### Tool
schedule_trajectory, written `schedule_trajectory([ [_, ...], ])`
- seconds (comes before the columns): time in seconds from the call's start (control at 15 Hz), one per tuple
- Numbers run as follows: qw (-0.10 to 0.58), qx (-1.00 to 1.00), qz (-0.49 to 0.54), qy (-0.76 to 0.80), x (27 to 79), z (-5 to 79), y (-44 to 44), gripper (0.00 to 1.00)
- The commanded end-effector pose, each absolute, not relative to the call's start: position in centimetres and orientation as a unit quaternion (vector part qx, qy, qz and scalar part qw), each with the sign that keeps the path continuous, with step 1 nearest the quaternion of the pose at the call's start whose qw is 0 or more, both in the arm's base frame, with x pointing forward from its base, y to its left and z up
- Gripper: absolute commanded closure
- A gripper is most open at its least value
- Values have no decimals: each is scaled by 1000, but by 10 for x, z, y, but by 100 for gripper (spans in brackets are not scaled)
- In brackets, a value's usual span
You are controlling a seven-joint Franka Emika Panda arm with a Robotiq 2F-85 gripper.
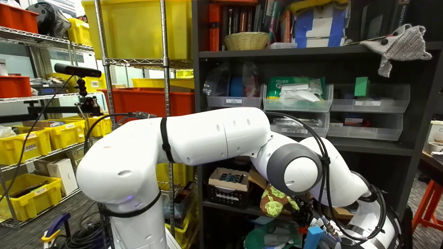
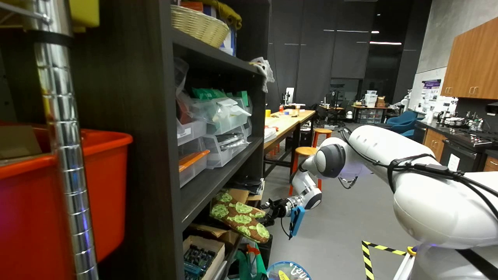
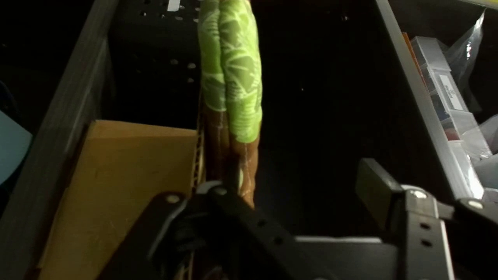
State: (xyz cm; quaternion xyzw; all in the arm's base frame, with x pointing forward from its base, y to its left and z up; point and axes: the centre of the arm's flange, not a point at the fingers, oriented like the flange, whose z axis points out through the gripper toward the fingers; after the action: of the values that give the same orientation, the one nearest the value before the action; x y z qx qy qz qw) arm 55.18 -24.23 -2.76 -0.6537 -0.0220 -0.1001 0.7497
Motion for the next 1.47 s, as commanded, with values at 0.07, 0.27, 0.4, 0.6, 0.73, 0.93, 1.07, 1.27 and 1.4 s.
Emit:
schedule_trajectory([
  [0.07, 756, -644, -109, -32, 550, -8, -227, 0],
  [0.27, 762, -637, -110, -37, 550, -6, -219, 0],
  [0.4, 763, -635, -113, -41, 548, -6, -211, 0],
  [0.6, 765, -632, -116, -50, 544, -6, -198, 0],
  [0.73, 766, -629, -118, -60, 541, -6, -187, 0],
  [0.93, 769, -624, -121, -69, 541, -8, -176, 0],
  [1.07, 773, -619, -118, -72, 541, -8, -174, 8],
  [1.27, 772, -619, -122, -77, 539, -8, -179, 6],
  [1.4, 772, -620, -121, -72, 540, -7, -181, 7],
])
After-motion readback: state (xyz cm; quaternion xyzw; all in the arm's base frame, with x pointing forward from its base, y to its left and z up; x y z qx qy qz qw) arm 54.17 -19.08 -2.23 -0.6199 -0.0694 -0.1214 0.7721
